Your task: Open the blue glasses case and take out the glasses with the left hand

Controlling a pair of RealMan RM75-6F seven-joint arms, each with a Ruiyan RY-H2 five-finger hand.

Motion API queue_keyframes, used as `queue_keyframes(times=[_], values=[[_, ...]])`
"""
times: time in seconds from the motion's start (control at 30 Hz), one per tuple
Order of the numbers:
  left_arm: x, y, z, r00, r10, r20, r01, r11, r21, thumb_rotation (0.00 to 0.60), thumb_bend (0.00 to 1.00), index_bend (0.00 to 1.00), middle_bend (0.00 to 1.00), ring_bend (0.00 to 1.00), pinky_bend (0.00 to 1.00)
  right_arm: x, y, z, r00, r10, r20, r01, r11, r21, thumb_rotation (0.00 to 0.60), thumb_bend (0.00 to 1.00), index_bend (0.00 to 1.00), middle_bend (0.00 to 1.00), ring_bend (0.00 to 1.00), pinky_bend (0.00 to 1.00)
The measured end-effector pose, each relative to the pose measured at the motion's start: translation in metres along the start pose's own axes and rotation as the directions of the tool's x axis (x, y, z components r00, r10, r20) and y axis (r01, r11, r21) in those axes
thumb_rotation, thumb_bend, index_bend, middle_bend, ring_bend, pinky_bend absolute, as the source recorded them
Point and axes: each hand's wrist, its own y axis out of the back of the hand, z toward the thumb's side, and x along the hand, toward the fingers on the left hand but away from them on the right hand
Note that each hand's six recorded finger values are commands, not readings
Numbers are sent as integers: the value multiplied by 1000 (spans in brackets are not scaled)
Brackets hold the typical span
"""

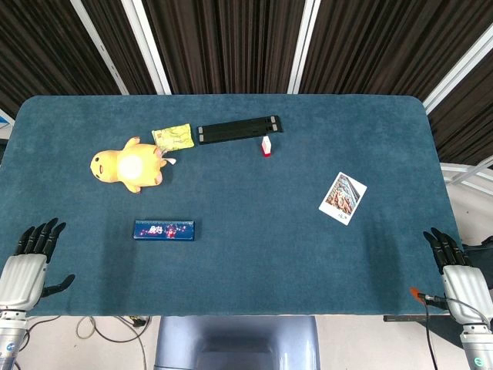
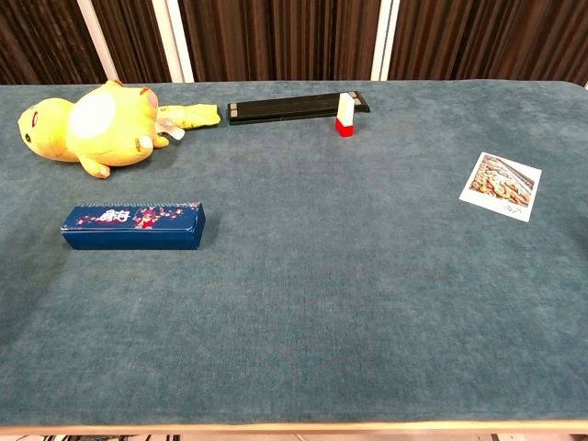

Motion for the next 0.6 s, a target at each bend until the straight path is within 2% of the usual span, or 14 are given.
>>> queue_keyframes(times=[0.33, 0.6], values=[[7, -4, 5, 1000, -28, -6, 28, 1000, -9, 600, 157, 0, 2, 0, 27, 1, -1, 1, 1000, 5, 2, -5, 1000, -8, 600, 120, 0, 0, 0, 199], [42, -3, 33, 997, -58, 42, 57, 998, 40, 600, 190, 0, 98, 0, 32, -1, -2, -1, 1000, 15, 11, -15, 1000, -17, 600, 120, 0, 0, 0, 199]])
